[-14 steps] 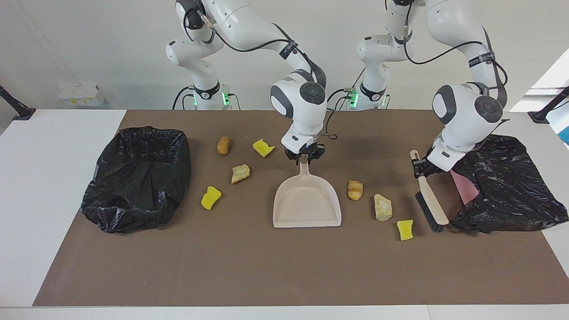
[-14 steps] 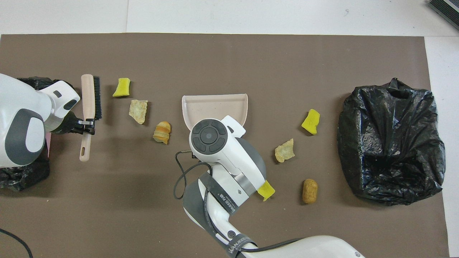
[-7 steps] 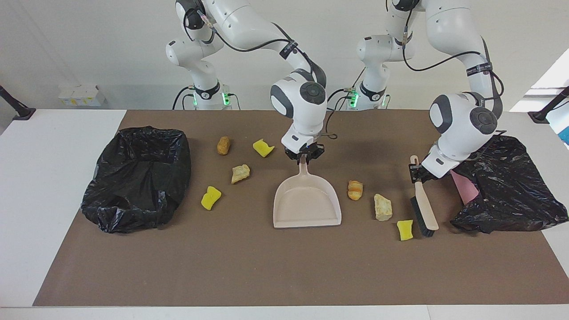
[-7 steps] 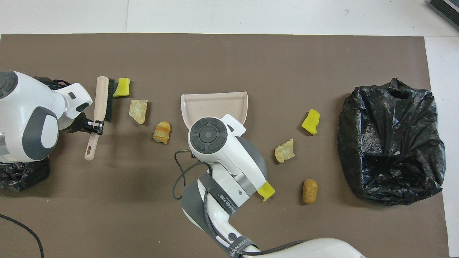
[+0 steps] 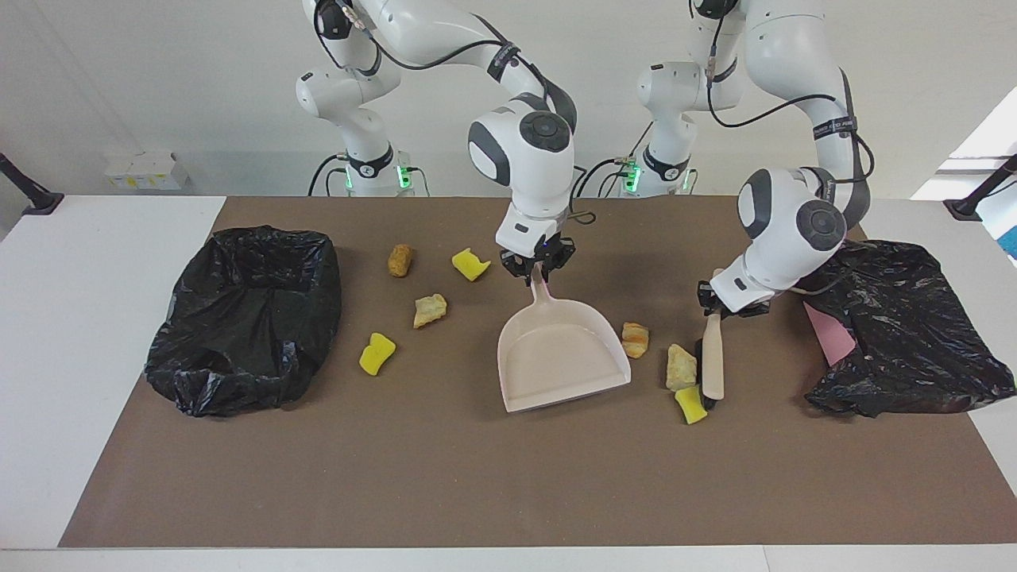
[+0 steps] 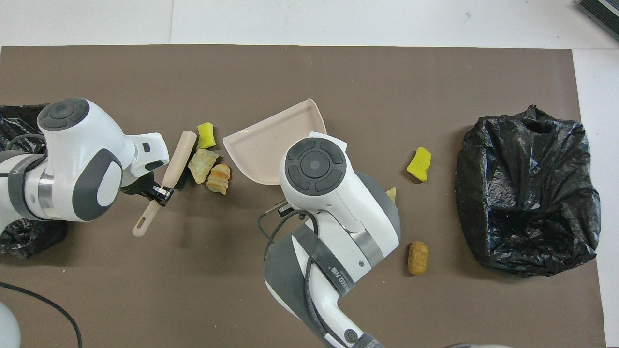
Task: Sweep and dump trash in bin
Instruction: 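Sweep debris with the left gripper into the dustpan held by the right gripper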
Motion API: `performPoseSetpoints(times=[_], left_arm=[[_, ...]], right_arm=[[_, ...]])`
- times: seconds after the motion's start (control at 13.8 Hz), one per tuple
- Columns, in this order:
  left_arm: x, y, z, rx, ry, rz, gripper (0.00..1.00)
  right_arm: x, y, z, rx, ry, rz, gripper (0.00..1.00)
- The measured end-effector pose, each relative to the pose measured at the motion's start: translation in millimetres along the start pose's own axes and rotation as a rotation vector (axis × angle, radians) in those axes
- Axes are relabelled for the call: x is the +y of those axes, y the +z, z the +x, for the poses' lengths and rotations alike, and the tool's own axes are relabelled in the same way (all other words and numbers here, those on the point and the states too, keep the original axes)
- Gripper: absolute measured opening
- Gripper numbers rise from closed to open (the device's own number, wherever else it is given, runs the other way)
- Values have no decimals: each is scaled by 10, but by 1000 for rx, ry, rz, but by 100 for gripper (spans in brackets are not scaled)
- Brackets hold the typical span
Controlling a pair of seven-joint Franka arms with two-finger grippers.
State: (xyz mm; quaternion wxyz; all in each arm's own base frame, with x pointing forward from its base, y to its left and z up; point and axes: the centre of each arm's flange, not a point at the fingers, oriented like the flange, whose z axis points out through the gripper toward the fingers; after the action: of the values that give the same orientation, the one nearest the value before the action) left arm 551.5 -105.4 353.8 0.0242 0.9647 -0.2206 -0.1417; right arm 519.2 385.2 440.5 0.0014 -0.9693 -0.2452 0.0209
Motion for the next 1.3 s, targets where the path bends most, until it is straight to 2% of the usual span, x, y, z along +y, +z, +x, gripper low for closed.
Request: performPoseSetpoints(times=[0.22, 0.58, 0.87, 1.09, 1.3], left_arm=[[197, -148, -73, -16, 26, 5, 26], [184, -441, -230, 27, -62, 14, 26], [-122, -317, -168, 113, -118, 24, 26], [-120, -62, -32, 109, -123, 22, 26], [4, 5, 28, 103, -134, 10, 26]], right_arm=[[15, 58, -30, -23, -213, -1, 31], [167, 221, -136, -70, -467, -44, 31], [294, 352, -268, -104, -591, -68, 31], [280, 499, -287, -103, -637, -82, 31], [250, 639, -265, -96, -693, -99, 31]])
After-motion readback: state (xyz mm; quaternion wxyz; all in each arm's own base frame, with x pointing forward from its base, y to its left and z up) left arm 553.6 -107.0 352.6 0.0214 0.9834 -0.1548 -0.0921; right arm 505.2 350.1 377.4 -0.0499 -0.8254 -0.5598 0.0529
